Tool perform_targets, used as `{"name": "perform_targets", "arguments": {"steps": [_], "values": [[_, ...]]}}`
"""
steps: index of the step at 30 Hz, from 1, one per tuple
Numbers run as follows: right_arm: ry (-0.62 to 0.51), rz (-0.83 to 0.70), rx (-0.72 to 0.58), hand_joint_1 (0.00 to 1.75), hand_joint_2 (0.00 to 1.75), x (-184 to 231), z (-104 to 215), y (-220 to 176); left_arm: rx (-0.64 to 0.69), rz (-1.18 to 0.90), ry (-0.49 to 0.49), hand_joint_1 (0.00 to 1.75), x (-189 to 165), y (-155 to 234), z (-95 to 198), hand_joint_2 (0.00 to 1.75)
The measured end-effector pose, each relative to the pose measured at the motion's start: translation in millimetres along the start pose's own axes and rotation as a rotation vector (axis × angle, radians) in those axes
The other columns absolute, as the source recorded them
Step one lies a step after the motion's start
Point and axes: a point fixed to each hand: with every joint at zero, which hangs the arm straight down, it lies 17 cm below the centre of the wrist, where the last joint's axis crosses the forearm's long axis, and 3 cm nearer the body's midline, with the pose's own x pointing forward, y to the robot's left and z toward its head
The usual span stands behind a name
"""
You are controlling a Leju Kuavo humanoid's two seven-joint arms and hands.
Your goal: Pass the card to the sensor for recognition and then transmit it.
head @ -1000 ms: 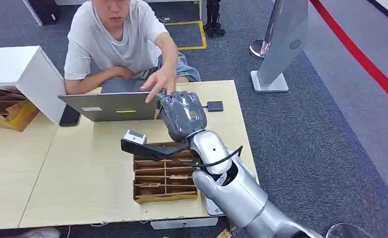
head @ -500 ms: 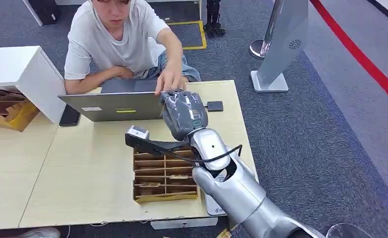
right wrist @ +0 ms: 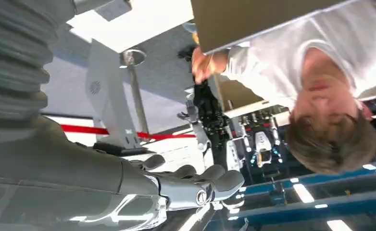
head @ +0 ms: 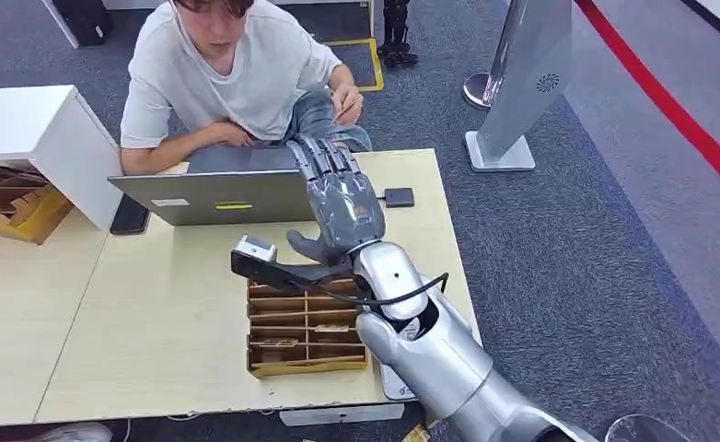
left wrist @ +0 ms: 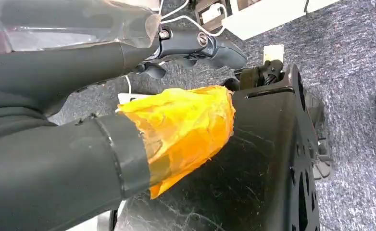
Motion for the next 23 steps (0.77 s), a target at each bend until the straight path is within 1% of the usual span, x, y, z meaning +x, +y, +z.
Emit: {"name": "perform_targets", "arguments": {"steps": [2,5,10,17,23], "values": [[-0.011,-0.024,-0.016,0.00,0.00,3.9,1.7,-3.4,0.002,0.002,0.001,0.00,-0.2,0.3,0.0,0.00],[-0.066,-0.139,-0.087,0.00,0.00,27.1,10.9,-26.5,0.009,0.014,0.010,0.00,-1.5,1.4,-0.2,0.00],[-0.122,-0.280,-0.136,0.00,0.00,47.0,22.2,-48.8,0.016,0.021,0.016,0.00,-2.6,2.2,-0.4,0.00],[-0.203,-0.443,-0.215,0.00,0.00,68.7,48.5,-82.4,0.022,0.036,0.029,0.00,-4.7,2.9,-0.5,0.00],[-0.230,-0.477,-0.242,0.00,0.00,75.2,62.8,-94.5,0.023,0.040,0.032,0.00,-5.4,3.0,-0.5,0.00]]}}
